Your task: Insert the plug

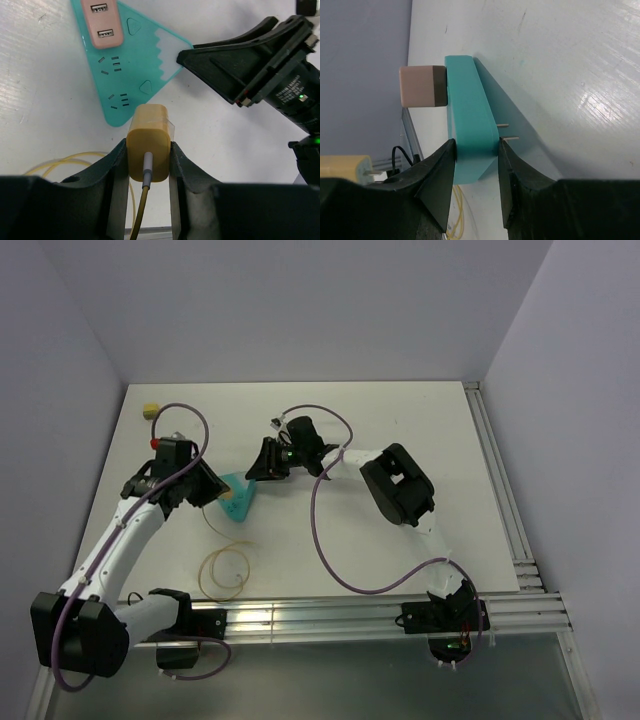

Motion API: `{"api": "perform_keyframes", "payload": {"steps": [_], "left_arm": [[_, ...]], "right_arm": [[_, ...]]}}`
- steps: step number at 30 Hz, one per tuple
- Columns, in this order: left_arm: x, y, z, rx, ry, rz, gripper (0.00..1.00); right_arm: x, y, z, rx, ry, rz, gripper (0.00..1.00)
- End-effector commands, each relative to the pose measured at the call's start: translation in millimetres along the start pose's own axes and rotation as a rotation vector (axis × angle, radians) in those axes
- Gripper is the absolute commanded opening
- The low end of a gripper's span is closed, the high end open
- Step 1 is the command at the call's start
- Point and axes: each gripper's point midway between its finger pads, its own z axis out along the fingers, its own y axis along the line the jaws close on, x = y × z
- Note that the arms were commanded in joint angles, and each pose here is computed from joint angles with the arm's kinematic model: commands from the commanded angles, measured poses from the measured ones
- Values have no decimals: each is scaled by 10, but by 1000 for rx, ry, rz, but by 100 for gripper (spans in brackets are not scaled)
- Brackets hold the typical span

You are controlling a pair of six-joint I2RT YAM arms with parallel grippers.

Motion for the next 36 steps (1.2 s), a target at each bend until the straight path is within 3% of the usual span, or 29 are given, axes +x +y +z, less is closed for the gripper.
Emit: {"api": "perform_keyframes", "payload": {"steps": [1, 3, 14, 23, 36], "left_arm": [[-9, -1, 109, -3, 6, -27, 0], [5, 63, 191, -34, 11, -33, 0], [-46, 343, 418, -145, -32, -104, 0], [-217, 311, 472, -70, -69, -88, 0], [-275, 322, 703, -91, -62, -99, 0]], "right_arm": [[-82, 3, 46, 20, -31, -46, 6], [-77, -8, 40, 17, -34, -47, 0], [-100, -87, -30, 33, -57, -60, 0], [-92, -84, -2, 13, -52, -63, 0], [-81, -100, 8, 5, -59, -54, 0]]}}
